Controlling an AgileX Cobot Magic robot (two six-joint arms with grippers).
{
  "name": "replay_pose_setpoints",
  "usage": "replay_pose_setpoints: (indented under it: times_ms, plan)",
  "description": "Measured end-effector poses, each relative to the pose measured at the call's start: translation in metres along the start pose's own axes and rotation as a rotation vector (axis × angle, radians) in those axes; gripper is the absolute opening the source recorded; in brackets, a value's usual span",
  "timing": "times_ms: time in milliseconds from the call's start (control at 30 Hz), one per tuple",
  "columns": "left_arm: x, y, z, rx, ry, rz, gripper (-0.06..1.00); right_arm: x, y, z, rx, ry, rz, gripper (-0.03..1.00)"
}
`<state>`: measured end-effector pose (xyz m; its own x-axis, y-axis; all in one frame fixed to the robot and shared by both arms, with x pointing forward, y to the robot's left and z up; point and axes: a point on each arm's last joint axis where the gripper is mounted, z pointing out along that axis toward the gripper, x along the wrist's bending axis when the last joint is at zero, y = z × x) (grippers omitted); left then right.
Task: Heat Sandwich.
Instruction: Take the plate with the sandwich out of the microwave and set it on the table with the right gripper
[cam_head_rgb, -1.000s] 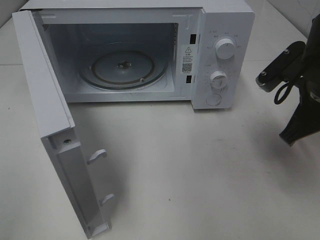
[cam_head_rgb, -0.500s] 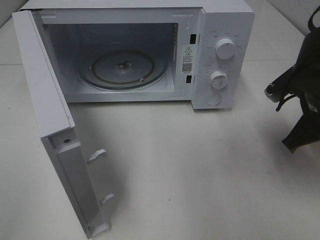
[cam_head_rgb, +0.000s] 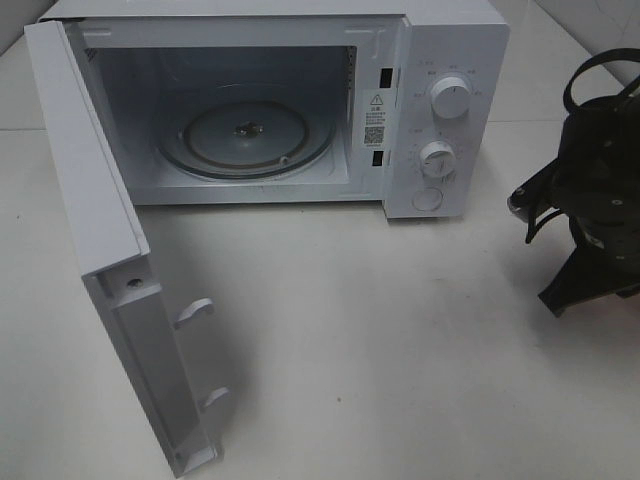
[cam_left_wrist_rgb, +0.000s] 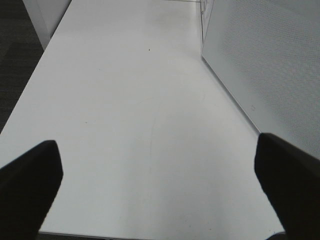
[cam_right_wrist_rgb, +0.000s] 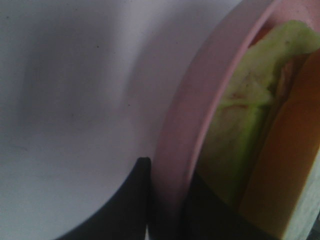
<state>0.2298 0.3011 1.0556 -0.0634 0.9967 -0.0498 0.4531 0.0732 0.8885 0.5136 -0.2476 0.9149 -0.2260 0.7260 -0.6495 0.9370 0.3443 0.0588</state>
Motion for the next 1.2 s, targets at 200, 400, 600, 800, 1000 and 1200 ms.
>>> replay_pose_setpoints:
  times_ms: [200, 400, 600, 800, 1000, 1200]
  plan:
    - [0.000, 0.000, 0.000, 0.000, 0.000, 0.000, 0.99, 0.009, 0.003, 0.012, 0.005, -0.012, -0.023, 0.13]
    - [0.000, 0.000, 0.000, 0.000, 0.000, 0.000, 0.99, 0.020, 0.005, 0.026, 0.017, -0.027, -0.034, 0.13]
    - [0.000, 0.000, 0.000, 0.000, 0.000, 0.000, 0.99, 0.027, 0.008, 0.033, -0.002, -0.022, -0.038, 0.13]
    - [0.000, 0.000, 0.000, 0.000, 0.000, 0.000, 0.99, 0.035, 0.008, 0.043, 0.007, -0.026, -0.069, 0.13]
    - [0.000, 0.000, 0.000, 0.000, 0.000, 0.000, 0.99, 0.035, 0.009, 0.043, 0.005, -0.030, -0.075, 0.13]
    - [0.000, 0.000, 0.000, 0.000, 0.000, 0.000, 0.99, 0.035, 0.009, 0.043, 0.005, -0.030, -0.075, 0.15]
